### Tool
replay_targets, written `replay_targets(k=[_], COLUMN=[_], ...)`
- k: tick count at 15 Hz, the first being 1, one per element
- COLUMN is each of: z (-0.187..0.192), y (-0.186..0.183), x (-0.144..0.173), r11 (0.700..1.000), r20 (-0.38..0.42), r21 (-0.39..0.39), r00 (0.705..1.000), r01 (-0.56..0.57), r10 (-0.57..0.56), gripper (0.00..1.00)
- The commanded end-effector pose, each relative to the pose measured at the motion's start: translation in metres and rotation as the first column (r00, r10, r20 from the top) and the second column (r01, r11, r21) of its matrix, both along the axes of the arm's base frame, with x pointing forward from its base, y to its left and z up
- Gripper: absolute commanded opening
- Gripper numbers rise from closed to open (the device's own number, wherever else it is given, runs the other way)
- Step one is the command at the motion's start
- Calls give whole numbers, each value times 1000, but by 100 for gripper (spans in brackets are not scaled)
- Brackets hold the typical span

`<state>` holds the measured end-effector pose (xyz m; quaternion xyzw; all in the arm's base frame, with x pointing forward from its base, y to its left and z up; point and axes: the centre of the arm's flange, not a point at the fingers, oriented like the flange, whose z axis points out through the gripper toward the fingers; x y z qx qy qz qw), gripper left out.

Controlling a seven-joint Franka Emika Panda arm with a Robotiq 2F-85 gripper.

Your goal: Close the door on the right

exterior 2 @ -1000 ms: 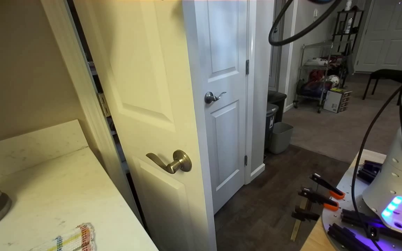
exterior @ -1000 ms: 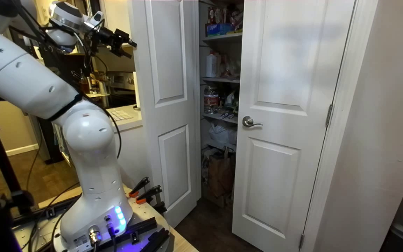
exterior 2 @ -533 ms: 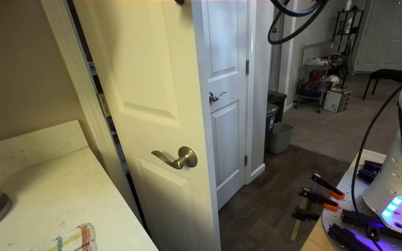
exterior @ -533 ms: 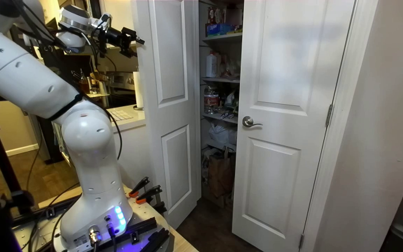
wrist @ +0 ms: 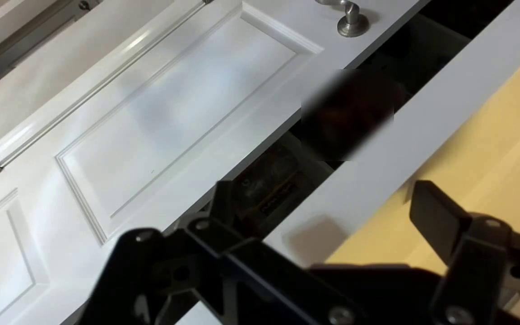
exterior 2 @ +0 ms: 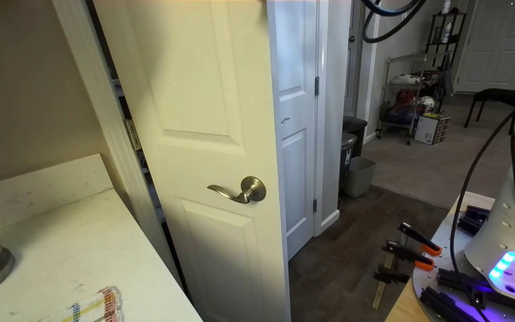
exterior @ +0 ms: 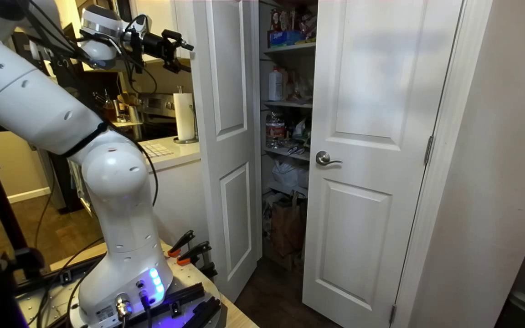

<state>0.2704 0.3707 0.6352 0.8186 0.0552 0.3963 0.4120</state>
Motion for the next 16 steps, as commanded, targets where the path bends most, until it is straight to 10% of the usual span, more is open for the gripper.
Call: replay_targets(k=[1,16], z=[-9,-34], y=[-13,-26], x=[12,22], r11=[1000,998], r20=[-14,-34], r21=[-16,59], r00=[1000,999], r01=[-6,13], r10=[6,-11], gripper=[100,100])
